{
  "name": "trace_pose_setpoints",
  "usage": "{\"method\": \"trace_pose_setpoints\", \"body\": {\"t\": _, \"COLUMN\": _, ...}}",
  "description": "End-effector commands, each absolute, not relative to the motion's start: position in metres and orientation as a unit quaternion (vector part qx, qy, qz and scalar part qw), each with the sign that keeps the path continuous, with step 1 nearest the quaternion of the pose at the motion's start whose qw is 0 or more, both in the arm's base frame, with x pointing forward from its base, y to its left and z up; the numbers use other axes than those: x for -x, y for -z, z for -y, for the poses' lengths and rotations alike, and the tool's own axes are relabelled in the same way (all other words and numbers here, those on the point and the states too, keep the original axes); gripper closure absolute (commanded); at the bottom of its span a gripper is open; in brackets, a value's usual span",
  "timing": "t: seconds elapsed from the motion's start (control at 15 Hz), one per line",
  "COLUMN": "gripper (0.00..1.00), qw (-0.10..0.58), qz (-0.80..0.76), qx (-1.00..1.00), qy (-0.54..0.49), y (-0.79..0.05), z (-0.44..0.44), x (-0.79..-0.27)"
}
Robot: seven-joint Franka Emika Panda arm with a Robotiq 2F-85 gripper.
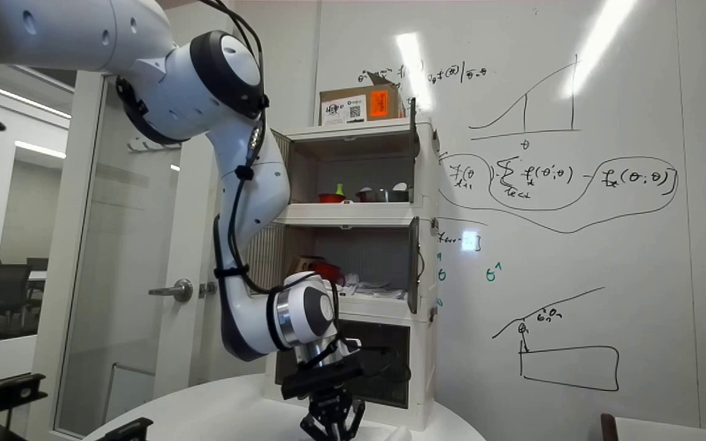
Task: Put one towel in the middle cabinet
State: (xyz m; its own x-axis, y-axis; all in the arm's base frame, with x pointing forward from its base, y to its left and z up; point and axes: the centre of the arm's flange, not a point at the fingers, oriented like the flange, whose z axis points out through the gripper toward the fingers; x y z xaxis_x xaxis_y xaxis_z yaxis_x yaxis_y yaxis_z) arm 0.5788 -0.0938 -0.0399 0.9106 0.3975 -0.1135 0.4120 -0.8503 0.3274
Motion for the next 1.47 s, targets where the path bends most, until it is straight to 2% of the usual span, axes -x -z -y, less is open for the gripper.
{"method": "trace_pose_setpoints", "body": {"t": 0.0, "gripper": 0.98, "qw": 0.126, "qz": -0.146, "qx": -0.981, "qy": 0.011, "y": -0.008, "z": 0.099, "x": -0.585}}
{"method": "trace_pose_setpoints", "body": {"t": 0.33, "gripper": 0.98, "qw": 0.037, "qz": -0.055, "qx": -0.997, "qy": 0.042, "y": -0.098, "z": 0.123, "x": -0.61}}
{"method": "trace_pose_setpoints", "body": {"t": 0.8, "gripper": 0.98, "qw": -0.123, "qz": 0.064, "qx": -0.989, "qy": 0.06, "y": -0.198, "z": 0.141, "x": -0.622}}
{"method": "trace_pose_setpoints", "body": {"t": 1.07, "gripper": 0.98, "qw": -0.2, "qz": 0.145, "qx": -0.969, "qy": 0.025, "y": -0.232, "z": 0.13, "x": -0.633}}
{"method": "trace_pose_setpoints", "body": {"t": 1.4, "gripper": 0.98, "qw": -0.247, "qz": 0.243, "qx": -0.936, "qy": -0.059, "y": -0.28, "z": 0.117, "x": -0.652}}
